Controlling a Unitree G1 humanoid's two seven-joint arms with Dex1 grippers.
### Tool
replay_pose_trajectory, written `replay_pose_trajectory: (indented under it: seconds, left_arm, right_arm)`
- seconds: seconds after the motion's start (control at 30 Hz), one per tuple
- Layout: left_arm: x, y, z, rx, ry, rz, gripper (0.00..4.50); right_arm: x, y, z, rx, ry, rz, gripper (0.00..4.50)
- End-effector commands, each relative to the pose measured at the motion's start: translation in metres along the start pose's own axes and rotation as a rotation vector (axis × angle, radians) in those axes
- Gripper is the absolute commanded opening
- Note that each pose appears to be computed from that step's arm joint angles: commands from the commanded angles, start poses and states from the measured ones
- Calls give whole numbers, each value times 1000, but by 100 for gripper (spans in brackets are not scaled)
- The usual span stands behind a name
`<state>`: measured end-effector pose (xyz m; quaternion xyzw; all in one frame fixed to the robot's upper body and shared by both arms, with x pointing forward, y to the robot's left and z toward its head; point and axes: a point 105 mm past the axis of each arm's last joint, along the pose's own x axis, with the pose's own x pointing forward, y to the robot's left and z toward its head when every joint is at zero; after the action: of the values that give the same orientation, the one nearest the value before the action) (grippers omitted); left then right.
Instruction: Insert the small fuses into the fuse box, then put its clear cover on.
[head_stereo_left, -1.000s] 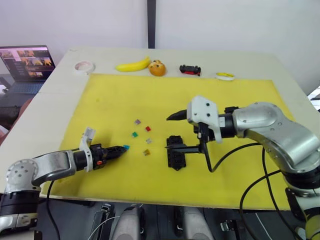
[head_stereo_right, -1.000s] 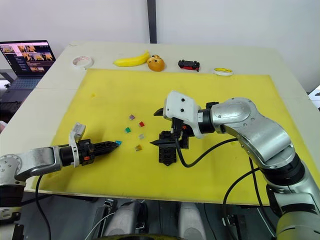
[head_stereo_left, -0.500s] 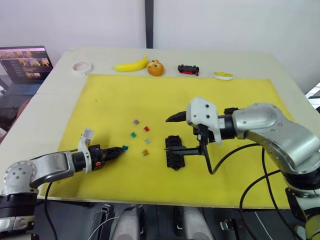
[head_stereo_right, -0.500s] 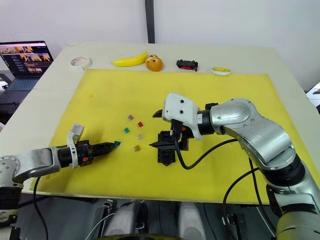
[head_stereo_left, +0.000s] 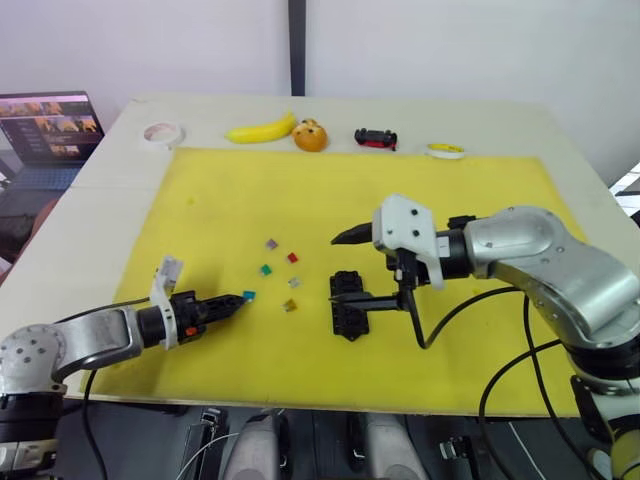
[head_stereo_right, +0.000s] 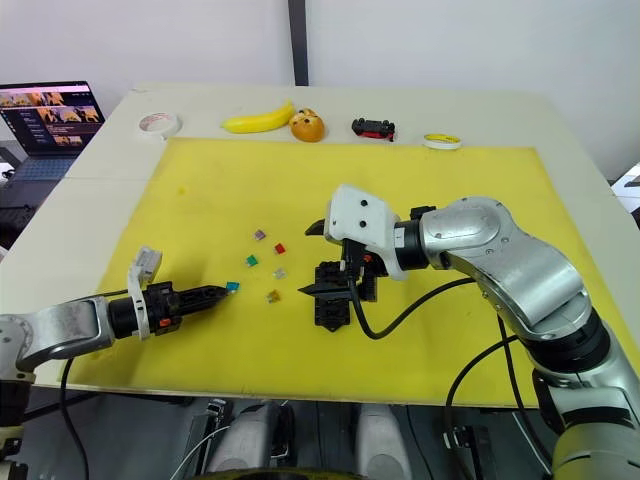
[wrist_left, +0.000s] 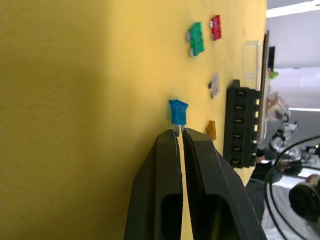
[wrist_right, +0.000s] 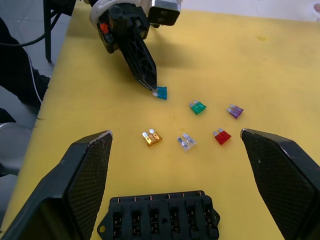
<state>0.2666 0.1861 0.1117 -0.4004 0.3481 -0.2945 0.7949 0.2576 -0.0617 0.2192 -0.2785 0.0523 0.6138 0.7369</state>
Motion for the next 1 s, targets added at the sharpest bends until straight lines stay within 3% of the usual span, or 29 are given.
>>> replay_pose_trajectory:
  seconds: [0.03,0.17,0.27,0.5,0.6,0.7,0.8,1.0]
  left_arm:
    - [-13,-27,27,157,-108,-95,23]
    - [-23,-65,45,327,-126,-217,23]
    - [-29,-84,46,409,-84,-284,23]
    - [-23,-57,34,399,-6,-191,23]
    - [-27,-45,25,321,11,-182,23]
    - [-29,-22,2,186,68,-131,97]
    - [-28,-10,-4,108,72,-91,245]
    - [-20,8,-6,-63,56,-42,245]
  right_arm:
    - [-6,0,7,11,-41,-18,441]
    - [-12,0,9,126,-114,-18,441]
    - [-14,0,13,206,-168,-13,441]
    - [-13,1,10,220,-149,-19,441]
    - [-13,2,9,216,-144,-17,441]
    - [-11,3,8,208,-134,-15,441]
    - [-10,4,8,201,-126,-12,441]
    - [-9,3,7,183,-114,-12,441]
